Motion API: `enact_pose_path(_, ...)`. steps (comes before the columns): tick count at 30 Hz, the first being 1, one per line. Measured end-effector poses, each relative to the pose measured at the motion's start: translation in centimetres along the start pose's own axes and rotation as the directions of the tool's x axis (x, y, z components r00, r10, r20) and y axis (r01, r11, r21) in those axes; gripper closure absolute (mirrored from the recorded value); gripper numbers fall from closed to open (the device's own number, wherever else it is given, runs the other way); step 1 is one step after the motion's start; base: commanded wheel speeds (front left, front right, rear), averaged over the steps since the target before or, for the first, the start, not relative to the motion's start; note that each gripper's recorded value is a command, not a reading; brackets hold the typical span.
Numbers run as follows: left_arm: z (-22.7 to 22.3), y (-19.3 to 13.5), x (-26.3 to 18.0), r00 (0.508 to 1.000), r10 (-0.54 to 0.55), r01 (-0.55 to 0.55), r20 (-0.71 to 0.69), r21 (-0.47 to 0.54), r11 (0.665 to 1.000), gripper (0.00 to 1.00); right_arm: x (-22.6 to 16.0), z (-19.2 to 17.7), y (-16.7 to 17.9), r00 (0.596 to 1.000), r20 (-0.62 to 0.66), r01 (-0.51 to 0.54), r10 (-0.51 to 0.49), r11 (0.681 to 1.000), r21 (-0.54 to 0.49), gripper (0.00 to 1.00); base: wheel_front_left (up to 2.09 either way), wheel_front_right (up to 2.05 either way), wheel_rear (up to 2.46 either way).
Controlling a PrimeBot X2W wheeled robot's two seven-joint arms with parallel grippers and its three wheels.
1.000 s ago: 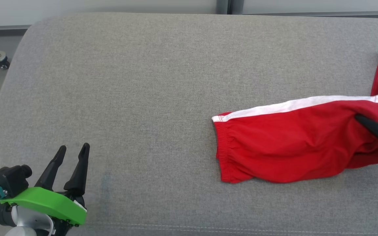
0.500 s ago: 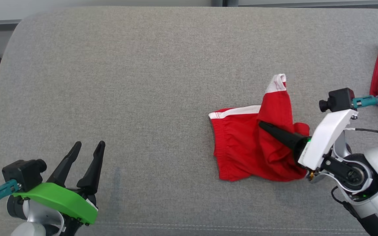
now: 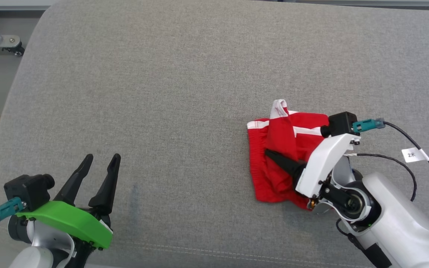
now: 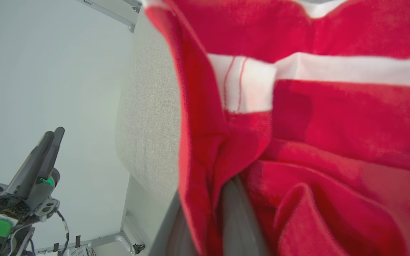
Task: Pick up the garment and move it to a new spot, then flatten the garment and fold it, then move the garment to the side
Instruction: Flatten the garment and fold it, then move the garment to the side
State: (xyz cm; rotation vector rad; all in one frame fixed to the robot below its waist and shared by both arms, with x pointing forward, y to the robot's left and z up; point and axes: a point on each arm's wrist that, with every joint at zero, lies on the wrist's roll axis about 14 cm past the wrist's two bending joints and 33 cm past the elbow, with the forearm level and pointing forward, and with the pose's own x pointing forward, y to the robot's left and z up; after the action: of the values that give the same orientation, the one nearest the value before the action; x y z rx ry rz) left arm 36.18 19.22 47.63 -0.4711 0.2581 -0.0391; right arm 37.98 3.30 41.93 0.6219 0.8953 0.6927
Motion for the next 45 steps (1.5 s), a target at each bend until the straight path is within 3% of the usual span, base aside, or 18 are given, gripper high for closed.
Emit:
enact_pose_path(2, -0.2, 0.1, 0.0, 1.0, 0.007, -0.007, -0.007, -0.002, 1.0, 0.0, 0.6, -0.1, 0.8, 1.0, 0.002, -0.017, 0.017, 1.0, 0.008, 0.96, 0.0, 0.0, 0.0)
enact_pose_path(4, -0.2, 0.2, 0.0, 1.0, 0.008, -0.008, -0.01, -0.004, 1.0, 0.0, 0.9, -0.4, 1.1, 1.0, -0.005, -0.025, 0.025, 1.0, 0.01, 0.48, 0.0, 0.0, 0.0)
enact_pose_path(5, -0.3, 0.2, 0.0, 1.0, 0.009, -0.009, -0.01, -0.004, 1.0, 0.0, 1.1, -0.6, 1.5, 0.999, -0.01, -0.03, 0.03, 1.0, 0.006, 0.0, 0.0, 0.0, 0.0)
enact_pose_path(12, 0.2, 0.6, 0.2, 1.0, 0.019, -0.019, -0.002, -0.001, 1.0, 0.0, 1.7, -0.4, 3.4, 0.997, 0.012, -0.07, 0.071, 0.996, -0.049, 0.0, 0.0, 0.0, 0.0)
enact_pose_path(21, 0.1, 0.4, 0.4, 1.0, 0.009, -0.009, -0.007, 0.0, 1.0, 0.0, -0.7, 2.4, 5.2, 0.984, 0.112, -0.122, 0.137, 0.984, -0.132, 0.0, 0.0, 0.0, 0.0)
enact_pose_path(24, 0.0, 0.1, 0.4, 1.0, 0.002, -0.002, -0.009, -0.001, 1.0, 0.0, -2.3, 4.8, 3.4, 0.977, 0.194, -0.06, 0.088, 0.987, -0.146, 0.0, 0.0, 0.0, 0.0)
enact_pose_path(28, -0.1, -0.6, 0.6, 1.0, -0.021, 0.021, -0.02, -0.004, 1.0, 0.0, -5.4, 7.2, -2.5, 0.959, 0.269, 0.13, -0.09, 0.983, -0.134, 0.0, 0.0, 0.0, 0.0)
enact_pose_path(32, -0.1, -1.2, 0.7, 0.999, -0.038, 0.038, -0.024, -0.006, 0.999, 0.0, -7.1, 5.3, -7.9, 0.942, 0.229, 0.266, -0.245, 0.962, -0.062, 0.0, 0.0, 0.0, 0.0)
enact_pose_path(35, -0.6, -1.8, 0.7, 0.998, -0.051, 0.051, -0.045, -0.008, 0.999, 0.0, -7.0, 3.3, -9.5, 0.943, 0.176, 0.287, -0.283, 0.958, -0.001, 0.0, 0.0, 0.0, 0.0)
enact_pose_path(38, -0.7, -1.7, 0.7, 0.998, -0.048, 0.048, -0.051, -0.013, 0.999, 0.0, -6.0, 2.2, -9.1, 0.955, 0.148, 0.251, -0.258, 0.966, 0.066, 0.0, 0.0, 0.0, 0.0)
enact_pose_path(45, -0.9, -1.2, 0.6, 0.998, -0.024, 0.023, -0.06, -0.015, 1.0, 0.0, -4.2, 0.7, -9.1, 0.969, 0.078, 0.225, -0.233, 0.97, 0.097, 0.0, 0.0, 0.0, 0.0)
